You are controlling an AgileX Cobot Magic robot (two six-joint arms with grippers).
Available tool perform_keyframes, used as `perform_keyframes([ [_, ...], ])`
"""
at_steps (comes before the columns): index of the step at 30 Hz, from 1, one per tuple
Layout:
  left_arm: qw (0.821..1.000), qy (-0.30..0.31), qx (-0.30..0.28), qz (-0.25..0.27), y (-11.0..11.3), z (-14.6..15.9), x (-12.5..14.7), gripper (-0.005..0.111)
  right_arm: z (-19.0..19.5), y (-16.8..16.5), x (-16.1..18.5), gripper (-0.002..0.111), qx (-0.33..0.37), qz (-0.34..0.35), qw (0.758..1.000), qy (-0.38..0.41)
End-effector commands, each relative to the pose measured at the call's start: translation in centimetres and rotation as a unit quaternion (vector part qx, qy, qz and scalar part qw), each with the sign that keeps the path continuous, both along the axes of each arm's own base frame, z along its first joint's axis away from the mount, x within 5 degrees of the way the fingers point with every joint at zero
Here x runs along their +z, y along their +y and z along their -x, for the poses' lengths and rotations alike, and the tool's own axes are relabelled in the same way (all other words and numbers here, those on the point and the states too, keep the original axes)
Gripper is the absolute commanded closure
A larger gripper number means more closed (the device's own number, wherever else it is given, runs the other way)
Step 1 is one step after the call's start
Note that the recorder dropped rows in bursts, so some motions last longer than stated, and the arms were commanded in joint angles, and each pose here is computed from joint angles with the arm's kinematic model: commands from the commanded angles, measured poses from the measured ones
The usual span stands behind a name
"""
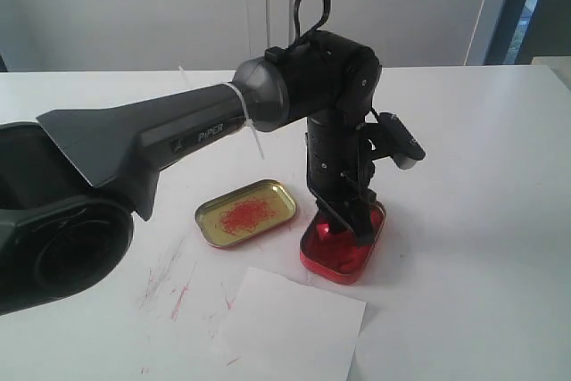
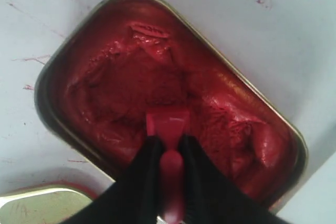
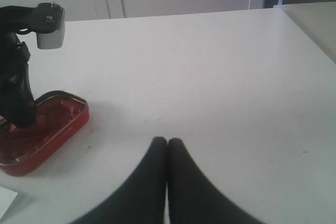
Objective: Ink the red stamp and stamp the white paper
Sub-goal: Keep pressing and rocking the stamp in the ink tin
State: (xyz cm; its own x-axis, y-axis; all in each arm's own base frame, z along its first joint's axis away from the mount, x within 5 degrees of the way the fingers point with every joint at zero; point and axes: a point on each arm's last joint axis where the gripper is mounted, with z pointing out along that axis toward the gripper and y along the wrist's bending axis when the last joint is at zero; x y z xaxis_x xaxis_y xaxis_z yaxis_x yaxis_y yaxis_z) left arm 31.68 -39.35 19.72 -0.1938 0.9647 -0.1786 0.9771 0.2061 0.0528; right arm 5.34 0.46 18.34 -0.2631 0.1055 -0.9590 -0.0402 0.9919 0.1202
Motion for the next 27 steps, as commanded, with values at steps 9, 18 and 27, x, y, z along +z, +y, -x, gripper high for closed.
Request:
perform_keyframes([
  [9, 1.0, 0.006, -0.004, 0.003, 1.0, 1.2, 4.1, 0.107, 0.0, 0.0, -0.1, 0.108, -0.002, 0.003, 1.0, -0.004],
  [18, 1.0, -0.003, -0.004, 0.011, 1.3, 1.4, 5.3, 0.107, 0.0, 0.0, -0.1, 0.108, -0.002, 0.003, 1.0, -0.004],
  [27, 1.0, -0.003, -0.004, 0.011, 1.3, 1.4, 5.3, 0.107, 0.0, 0.0, -0.1, 0.108, -0.002, 0.003, 1.0, -0.004],
])
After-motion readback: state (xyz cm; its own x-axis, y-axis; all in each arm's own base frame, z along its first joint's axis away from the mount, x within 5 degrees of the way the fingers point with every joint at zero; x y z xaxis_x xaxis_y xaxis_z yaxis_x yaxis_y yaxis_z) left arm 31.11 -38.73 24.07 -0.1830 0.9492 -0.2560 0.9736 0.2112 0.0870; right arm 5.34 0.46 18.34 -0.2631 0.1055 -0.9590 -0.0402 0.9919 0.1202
